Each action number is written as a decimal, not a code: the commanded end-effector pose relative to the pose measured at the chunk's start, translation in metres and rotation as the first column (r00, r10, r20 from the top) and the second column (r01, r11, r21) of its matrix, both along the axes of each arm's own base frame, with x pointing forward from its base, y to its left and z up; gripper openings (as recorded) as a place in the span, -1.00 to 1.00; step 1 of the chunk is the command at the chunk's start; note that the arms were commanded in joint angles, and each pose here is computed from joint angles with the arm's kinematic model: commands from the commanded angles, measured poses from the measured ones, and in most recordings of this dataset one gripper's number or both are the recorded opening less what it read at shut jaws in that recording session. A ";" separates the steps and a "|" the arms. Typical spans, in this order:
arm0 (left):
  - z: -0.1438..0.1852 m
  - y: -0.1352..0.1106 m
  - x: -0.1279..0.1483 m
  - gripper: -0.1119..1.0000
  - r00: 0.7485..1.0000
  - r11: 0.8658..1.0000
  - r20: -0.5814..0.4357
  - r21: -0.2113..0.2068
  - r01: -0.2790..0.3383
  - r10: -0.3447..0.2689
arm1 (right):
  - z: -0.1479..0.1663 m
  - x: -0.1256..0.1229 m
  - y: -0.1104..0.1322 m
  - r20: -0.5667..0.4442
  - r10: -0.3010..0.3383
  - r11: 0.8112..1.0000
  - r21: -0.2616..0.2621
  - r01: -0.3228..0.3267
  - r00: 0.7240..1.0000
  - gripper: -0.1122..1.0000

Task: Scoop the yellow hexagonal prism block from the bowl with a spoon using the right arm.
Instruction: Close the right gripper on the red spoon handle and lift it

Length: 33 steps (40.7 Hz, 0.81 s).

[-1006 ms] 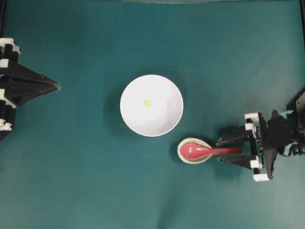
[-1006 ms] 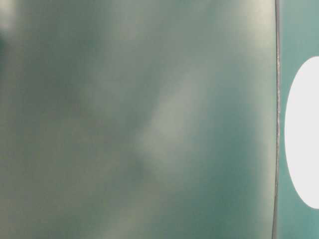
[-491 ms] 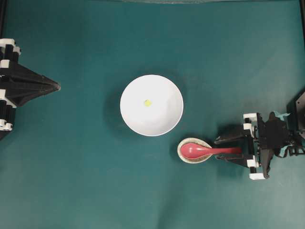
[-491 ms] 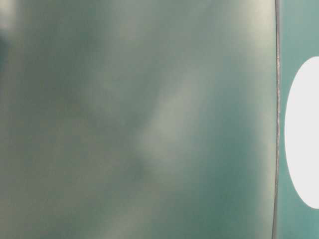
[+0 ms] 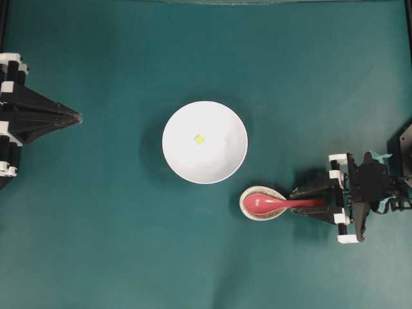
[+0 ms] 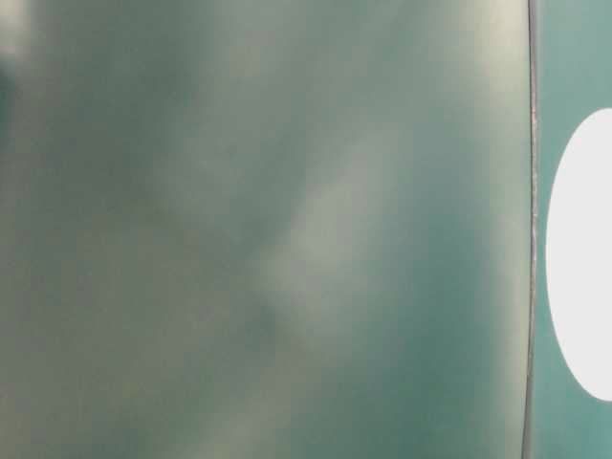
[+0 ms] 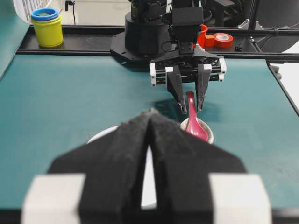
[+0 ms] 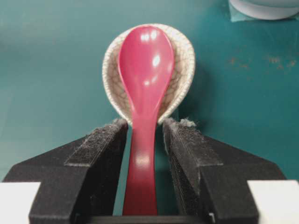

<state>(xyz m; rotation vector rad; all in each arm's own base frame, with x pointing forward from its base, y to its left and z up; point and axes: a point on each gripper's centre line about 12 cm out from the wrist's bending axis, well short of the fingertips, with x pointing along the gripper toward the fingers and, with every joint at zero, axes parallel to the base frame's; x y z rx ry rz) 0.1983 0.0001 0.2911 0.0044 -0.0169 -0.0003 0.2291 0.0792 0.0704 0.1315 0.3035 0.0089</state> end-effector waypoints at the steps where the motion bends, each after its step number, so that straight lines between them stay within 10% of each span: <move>1: 0.011 0.000 0.002 -0.80 1.000 1.000 0.026 0.003 0.000 0.000 | 0.003 0.001 0.002 0.018 0.003 1.000 0.005 -0.003 1.000 0.00; 33: 0.011 0.000 0.002 -0.80 1.000 1.000 0.026 0.003 0.000 0.000 | 0.009 0.003 0.003 0.043 0.005 1.000 0.017 -0.005 0.999 -0.37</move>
